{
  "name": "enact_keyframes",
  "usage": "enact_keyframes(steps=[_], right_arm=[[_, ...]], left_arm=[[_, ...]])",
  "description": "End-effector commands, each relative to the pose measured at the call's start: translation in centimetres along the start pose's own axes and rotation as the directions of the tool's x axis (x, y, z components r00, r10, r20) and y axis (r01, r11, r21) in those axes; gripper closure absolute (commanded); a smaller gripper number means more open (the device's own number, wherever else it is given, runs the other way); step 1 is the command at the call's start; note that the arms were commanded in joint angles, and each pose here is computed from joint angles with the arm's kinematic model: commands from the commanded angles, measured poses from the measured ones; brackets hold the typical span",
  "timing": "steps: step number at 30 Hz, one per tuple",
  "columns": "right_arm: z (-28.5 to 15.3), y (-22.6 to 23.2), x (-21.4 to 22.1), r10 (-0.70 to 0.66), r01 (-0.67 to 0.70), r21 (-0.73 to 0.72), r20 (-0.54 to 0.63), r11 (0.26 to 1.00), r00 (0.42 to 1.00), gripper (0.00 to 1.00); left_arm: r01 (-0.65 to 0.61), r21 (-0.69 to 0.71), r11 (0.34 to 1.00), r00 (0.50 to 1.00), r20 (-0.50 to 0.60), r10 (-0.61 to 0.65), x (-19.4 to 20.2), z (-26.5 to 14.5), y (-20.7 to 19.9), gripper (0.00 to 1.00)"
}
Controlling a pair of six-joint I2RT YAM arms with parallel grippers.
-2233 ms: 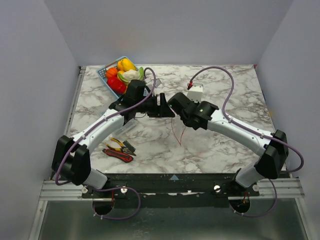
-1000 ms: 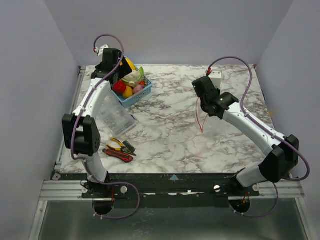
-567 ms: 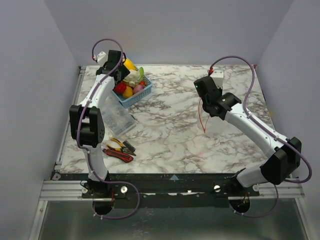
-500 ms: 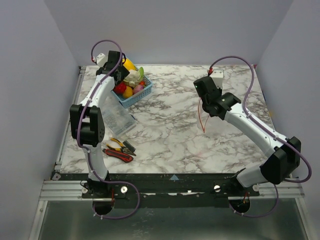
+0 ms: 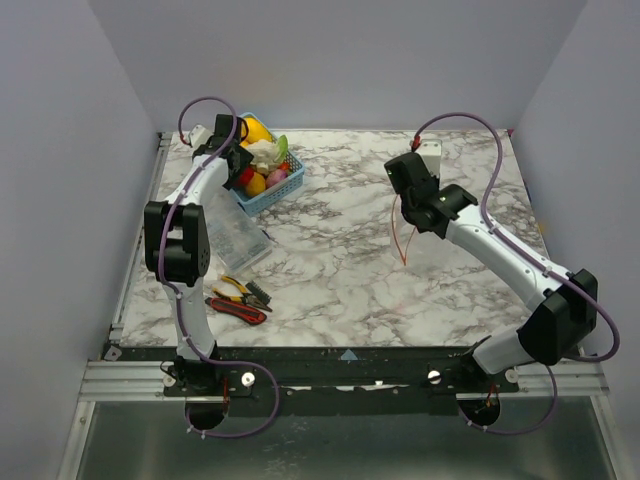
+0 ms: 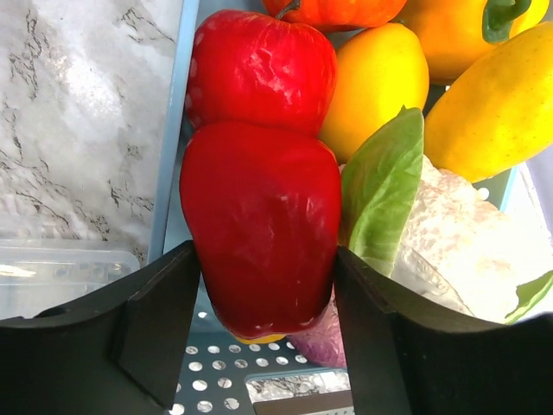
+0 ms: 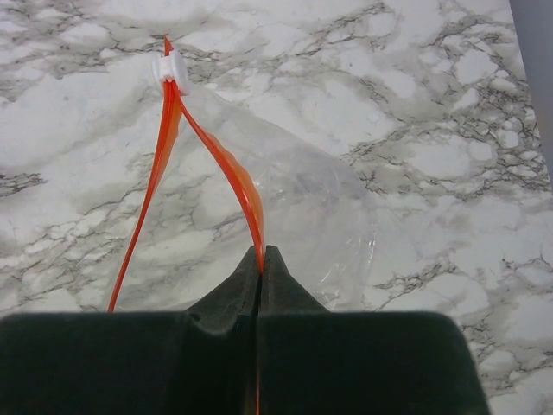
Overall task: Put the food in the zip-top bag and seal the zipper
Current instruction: Pick up the fake vegetable from the bin.
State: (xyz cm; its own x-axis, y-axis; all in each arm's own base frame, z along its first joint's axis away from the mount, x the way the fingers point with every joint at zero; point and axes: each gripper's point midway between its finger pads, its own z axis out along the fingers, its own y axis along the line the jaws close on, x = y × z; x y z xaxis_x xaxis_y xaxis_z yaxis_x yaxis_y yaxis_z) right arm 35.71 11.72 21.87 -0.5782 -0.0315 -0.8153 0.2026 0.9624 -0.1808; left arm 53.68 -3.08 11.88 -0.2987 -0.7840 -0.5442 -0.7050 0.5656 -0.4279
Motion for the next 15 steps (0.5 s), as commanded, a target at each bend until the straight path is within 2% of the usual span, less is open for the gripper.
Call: enact_keyframes(steps=[1,3,6,10,15], right_arm=[[0.8,0.7,0.7,-0.02,0.02,-0.018,-0.028,1.0,0.999,1.0],[0.7,0.7,0.8,-0.019,0.019,-0.021,-0.029,1.0,0.999,1.0],[0.6,0.6,0.6,-0.021,0.02,-0.02,-0.025,1.0,0.999,1.0],[0.6,0.9,0.7,-0.024,0.023,-0.036,-0.031,0.999,0.999,1.0],[0.8,1.5,0.9,-0.044,0.042,-0.074,-0.023,0.996,0.999,1.0]], left_arm=[[0.023,0.035,0.999,1.0,-0.002,-0.022,0.0,0.7,-0.7,0.44],[0.018,0.028,0.999,1.0,0.001,-0.018,-0.2,0.3,-0.5,0.58],[0.009,0.018,1.0,0.999,0.041,-0.009,-1.3,-1.1,-0.1,0.7],[-0.033,0.053,0.998,0.996,0.08,0.029,-3.2,-4.5,-0.3,0.73],[-0.078,0.134,0.988,0.995,0.074,0.068,-4.0,-9.5,-0.3,0.78]])
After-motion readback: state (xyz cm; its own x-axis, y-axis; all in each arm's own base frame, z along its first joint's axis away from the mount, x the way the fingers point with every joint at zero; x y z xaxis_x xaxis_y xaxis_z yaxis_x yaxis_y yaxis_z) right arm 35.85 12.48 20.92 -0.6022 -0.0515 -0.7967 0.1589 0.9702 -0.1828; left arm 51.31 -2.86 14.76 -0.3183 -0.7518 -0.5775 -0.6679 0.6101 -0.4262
